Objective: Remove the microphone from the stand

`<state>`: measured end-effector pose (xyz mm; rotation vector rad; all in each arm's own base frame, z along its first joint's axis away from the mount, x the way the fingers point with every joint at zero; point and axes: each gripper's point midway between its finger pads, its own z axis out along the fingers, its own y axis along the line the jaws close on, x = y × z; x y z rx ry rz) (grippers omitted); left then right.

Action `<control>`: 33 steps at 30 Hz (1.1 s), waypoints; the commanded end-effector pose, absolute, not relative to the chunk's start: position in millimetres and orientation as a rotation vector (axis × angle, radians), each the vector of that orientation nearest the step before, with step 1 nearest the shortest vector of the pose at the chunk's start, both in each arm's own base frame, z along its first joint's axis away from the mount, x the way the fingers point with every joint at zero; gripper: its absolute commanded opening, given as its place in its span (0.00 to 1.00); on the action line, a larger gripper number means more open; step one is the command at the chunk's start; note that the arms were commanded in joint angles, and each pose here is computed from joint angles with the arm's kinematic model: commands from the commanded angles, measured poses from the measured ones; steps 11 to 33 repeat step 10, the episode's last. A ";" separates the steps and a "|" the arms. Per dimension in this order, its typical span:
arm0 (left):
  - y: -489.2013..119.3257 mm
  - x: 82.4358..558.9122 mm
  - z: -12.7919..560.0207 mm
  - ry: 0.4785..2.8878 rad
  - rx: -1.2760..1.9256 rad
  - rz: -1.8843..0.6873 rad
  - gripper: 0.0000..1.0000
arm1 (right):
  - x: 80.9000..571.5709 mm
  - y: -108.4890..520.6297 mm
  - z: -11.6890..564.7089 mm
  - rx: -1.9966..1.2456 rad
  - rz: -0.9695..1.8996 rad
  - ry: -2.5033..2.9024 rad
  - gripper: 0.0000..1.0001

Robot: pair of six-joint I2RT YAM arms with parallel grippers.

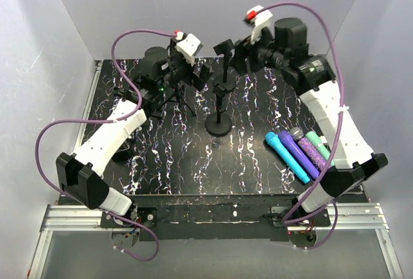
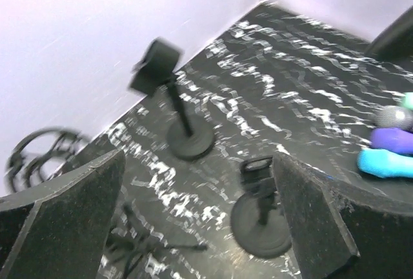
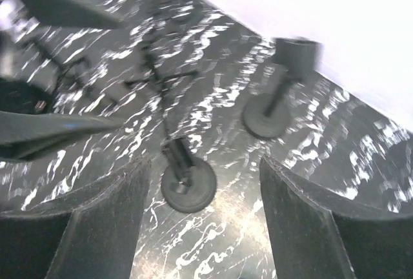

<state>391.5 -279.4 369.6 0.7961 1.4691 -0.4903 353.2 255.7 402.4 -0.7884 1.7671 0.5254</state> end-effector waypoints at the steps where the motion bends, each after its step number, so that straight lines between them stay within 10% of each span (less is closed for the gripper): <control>1: -205.9 427.2 380.1 1.646 0.512 -0.249 0.98 | 388.6 177.8 399.9 -0.268 0.337 2.014 0.75; 33: -140.4 454.0 377.6 1.725 0.239 -0.173 0.98 | 402.6 131.1 405.7 -0.072 0.081 2.002 0.83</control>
